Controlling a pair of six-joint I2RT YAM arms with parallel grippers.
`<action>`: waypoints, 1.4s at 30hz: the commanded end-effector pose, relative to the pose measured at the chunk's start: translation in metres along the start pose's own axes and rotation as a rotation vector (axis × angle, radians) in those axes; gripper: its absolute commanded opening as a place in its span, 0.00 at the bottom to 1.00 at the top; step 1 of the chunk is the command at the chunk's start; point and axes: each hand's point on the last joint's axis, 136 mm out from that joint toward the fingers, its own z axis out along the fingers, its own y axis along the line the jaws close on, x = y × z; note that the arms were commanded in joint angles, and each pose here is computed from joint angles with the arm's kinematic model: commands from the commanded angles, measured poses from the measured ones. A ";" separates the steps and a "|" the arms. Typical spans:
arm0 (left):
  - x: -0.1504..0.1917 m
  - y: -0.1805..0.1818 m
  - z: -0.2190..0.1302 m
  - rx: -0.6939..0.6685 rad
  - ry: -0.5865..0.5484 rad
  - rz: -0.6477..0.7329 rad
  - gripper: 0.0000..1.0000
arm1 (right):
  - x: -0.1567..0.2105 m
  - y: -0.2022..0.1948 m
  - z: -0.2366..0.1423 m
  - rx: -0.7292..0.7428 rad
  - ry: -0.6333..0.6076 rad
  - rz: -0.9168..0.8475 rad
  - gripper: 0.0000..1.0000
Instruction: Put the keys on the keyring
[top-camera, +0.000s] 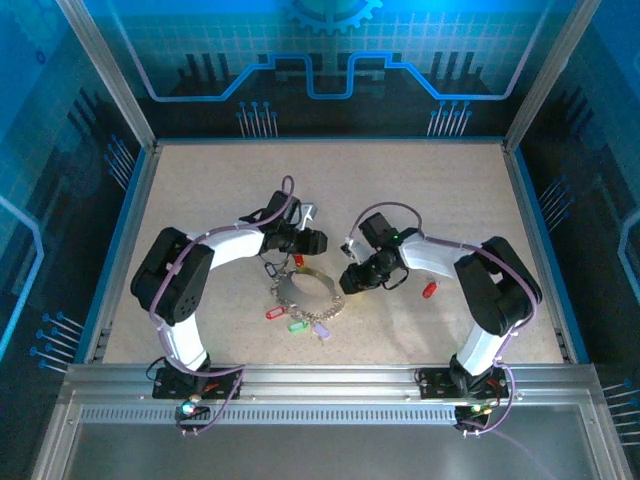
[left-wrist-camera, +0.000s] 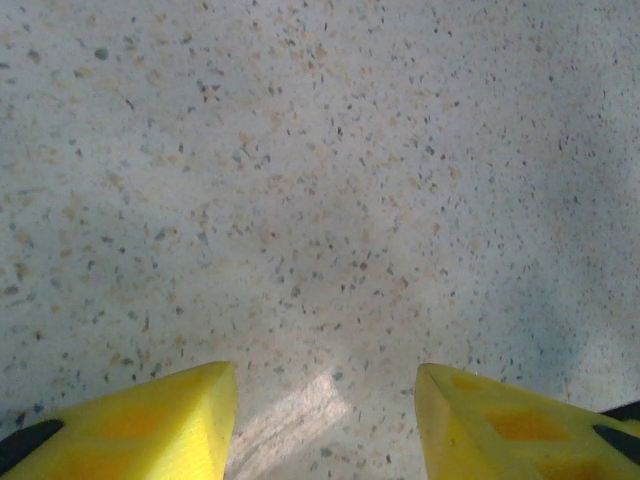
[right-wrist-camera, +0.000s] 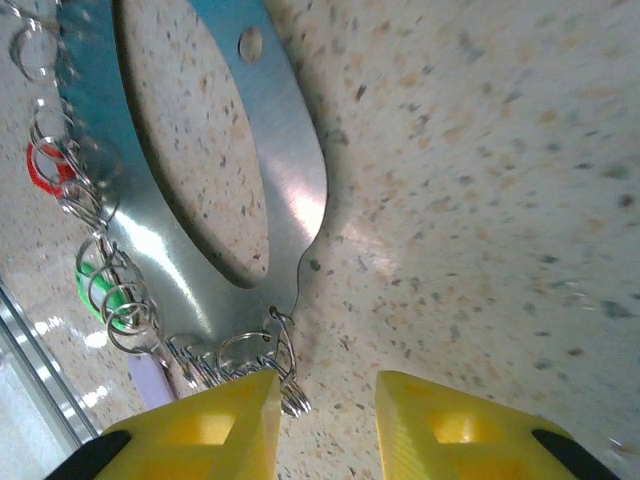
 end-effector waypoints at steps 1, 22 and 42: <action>0.018 -0.005 -0.017 0.025 0.041 0.002 0.51 | 0.011 0.013 0.011 -0.041 0.055 -0.062 0.34; 0.031 0.012 -0.002 -0.020 0.060 -0.004 0.51 | 0.000 0.030 -0.012 0.080 -0.008 -0.335 0.36; 0.096 -0.014 -0.032 0.048 0.162 -0.204 0.49 | 0.021 0.046 0.040 -0.088 0.177 -0.057 0.33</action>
